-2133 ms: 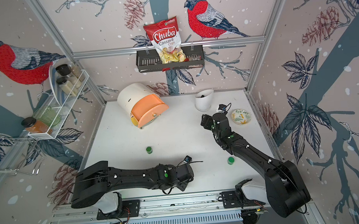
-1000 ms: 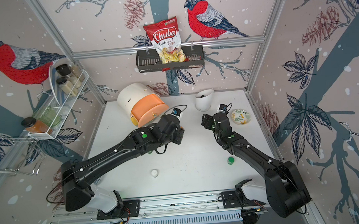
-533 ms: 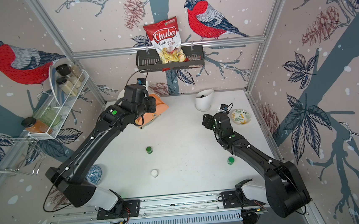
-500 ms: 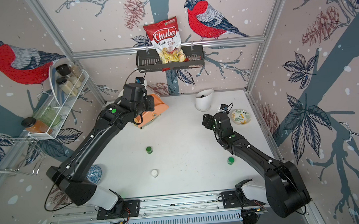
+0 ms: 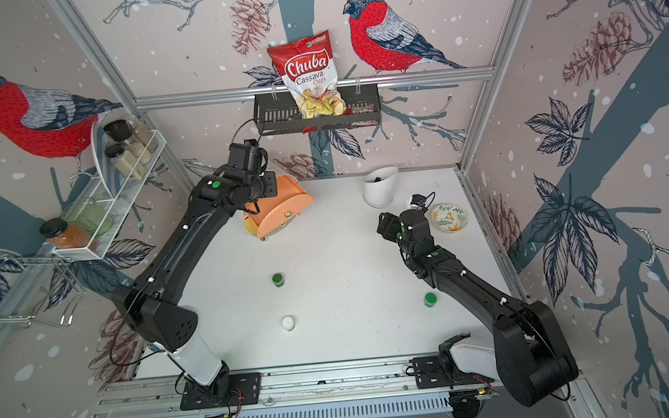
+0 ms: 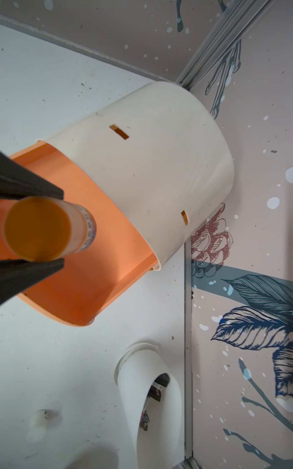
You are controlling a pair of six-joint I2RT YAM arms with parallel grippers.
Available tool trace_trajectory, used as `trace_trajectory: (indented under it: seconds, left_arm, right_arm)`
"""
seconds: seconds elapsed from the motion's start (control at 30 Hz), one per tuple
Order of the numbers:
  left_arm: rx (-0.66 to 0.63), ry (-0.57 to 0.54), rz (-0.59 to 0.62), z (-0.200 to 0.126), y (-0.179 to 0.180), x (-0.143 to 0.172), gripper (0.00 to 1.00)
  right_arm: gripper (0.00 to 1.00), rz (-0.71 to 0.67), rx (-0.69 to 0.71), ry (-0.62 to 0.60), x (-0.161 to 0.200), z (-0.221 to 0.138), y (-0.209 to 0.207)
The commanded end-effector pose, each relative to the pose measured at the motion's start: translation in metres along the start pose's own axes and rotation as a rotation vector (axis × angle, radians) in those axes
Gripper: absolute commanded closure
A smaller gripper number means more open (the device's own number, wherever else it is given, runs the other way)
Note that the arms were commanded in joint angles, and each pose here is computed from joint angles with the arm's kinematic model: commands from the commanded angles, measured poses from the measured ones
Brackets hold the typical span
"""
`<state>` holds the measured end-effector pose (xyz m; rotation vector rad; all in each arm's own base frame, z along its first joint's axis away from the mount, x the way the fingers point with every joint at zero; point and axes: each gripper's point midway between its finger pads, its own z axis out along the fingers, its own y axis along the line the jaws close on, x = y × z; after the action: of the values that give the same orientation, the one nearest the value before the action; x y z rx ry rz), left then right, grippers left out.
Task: Put the paint cans in the drawer according to color
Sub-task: Place the paint can in the drawer.
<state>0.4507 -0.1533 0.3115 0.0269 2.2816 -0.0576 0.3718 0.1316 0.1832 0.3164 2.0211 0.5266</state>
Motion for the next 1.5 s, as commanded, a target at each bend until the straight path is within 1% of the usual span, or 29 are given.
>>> trace_trajectory:
  seconds: [0.0,0.1,0.4,0.67,0.93,1.07,1.33,1.4,1.47]
  left_arm:
    - [0.012,0.05,0.036,0.007,0.0,0.009,0.72]
    - [-0.015,0.079,0.041,0.017,0.008,0.015,0.72]
    - [0.0,0.152,0.03,0.036,0.017,0.029,0.74]
    - [-0.003,0.179,0.032,0.04,0.023,0.035,0.74]
    - [-0.021,0.238,0.031,0.048,0.028,0.049,0.75]
    - [-0.006,0.271,0.028,0.053,0.024,0.057,0.75]
    - [-0.014,0.294,0.021,0.057,0.028,0.065,0.75]
    - [-0.017,0.298,0.017,0.058,0.03,0.066,0.75]
    - [-0.017,0.301,0.015,0.059,0.03,0.067,0.71]
  right_arm:
    - [0.23,0.004,-0.02,-0.014,-0.003,-0.001,0.004]
    - [0.23,0.005,-0.028,-0.005,-0.001,0.001,0.006]
    - [0.23,0.007,-0.019,-0.01,-0.002,0.0,0.004]
    - [0.23,0.01,-0.015,-0.011,-0.002,0.0,0.003]
    - [0.23,0.012,0.002,-0.017,-0.003,0.0,0.001]
    - [0.23,0.017,0.017,-0.021,-0.004,-0.001,-0.001]
    - [0.23,0.021,0.023,-0.021,-0.004,-0.001,-0.002]
    - [0.23,0.021,0.025,-0.022,-0.004,-0.001,-0.003]
    - [0.23,0.021,0.025,-0.024,-0.004,-0.002,-0.002]
